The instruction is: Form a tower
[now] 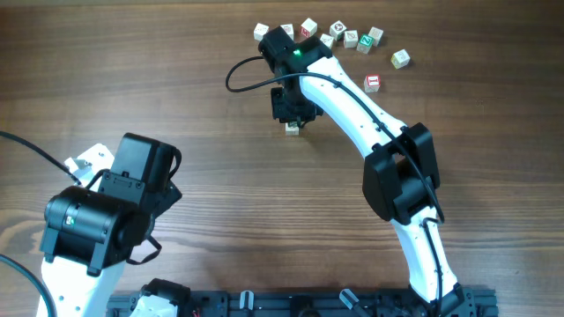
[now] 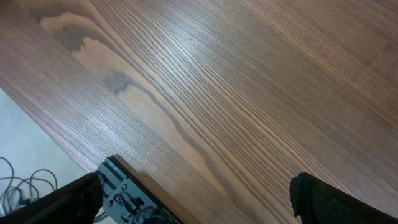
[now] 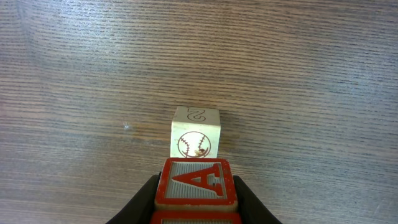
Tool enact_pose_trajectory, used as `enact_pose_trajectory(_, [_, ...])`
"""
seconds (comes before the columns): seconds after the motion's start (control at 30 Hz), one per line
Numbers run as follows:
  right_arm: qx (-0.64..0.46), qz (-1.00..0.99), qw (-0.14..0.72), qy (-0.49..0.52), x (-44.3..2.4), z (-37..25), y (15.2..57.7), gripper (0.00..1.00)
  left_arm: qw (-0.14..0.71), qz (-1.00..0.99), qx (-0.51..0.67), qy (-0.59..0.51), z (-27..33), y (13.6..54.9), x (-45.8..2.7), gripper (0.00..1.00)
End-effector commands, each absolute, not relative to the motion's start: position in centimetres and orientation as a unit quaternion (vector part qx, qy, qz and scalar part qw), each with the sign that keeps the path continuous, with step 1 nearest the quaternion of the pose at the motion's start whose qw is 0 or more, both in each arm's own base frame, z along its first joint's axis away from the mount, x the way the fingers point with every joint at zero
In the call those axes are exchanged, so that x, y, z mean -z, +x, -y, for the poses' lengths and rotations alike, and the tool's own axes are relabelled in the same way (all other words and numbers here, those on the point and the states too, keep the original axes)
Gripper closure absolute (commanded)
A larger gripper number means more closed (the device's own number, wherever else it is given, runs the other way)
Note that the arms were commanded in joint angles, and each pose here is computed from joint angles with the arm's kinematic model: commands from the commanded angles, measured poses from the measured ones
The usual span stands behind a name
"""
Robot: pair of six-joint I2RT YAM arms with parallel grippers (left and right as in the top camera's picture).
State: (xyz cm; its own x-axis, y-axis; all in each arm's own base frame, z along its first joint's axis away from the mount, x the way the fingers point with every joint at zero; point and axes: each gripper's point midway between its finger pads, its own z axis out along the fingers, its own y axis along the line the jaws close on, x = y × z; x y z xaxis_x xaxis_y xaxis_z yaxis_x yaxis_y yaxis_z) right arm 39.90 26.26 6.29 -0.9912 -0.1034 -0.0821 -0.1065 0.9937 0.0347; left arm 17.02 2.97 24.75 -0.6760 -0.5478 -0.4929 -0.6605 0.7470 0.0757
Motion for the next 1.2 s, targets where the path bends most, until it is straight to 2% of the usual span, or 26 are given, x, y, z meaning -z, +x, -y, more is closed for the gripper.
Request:
enact_pose_trajectory(0.0, [-0.020,-0.998,0.038,-0.045,-5.7,-26.7,39.8,0.81,0.229,-0.902,-0.123,-0.345,-3.1,17.0,-24.8,0.00])
enact_pose_trajectory(0.27, [-0.062,-0.997,0.007,-0.044,-5.8,-28.0,38.6,0.84,0.229,-0.902,-0.123,-0.345,-3.1,17.0,-24.8,0.00])
enact_pose_trajectory(0.63, [-0.051,-0.997,0.033,-0.048,-5.7,-27.9,39.8,0.84,0.229,-0.902,-0.123,-0.345,-3.1,17.0,-24.8,0.00])
enact_pose_trajectory(0.77, [-0.040,-0.997,0.040,-0.044,-5.7,-27.5,40.0,0.95,0.229,-0.902,-0.123,-0.345,-3.1,17.0,-24.8,0.00])
enact_pose_trajectory(1.17, [-0.044,-0.997,0.053,-0.034,-5.8,-27.7,40.6,0.94,0.229,-0.902,-0.123,-0.345,-3.1,17.0,-24.8,0.00])
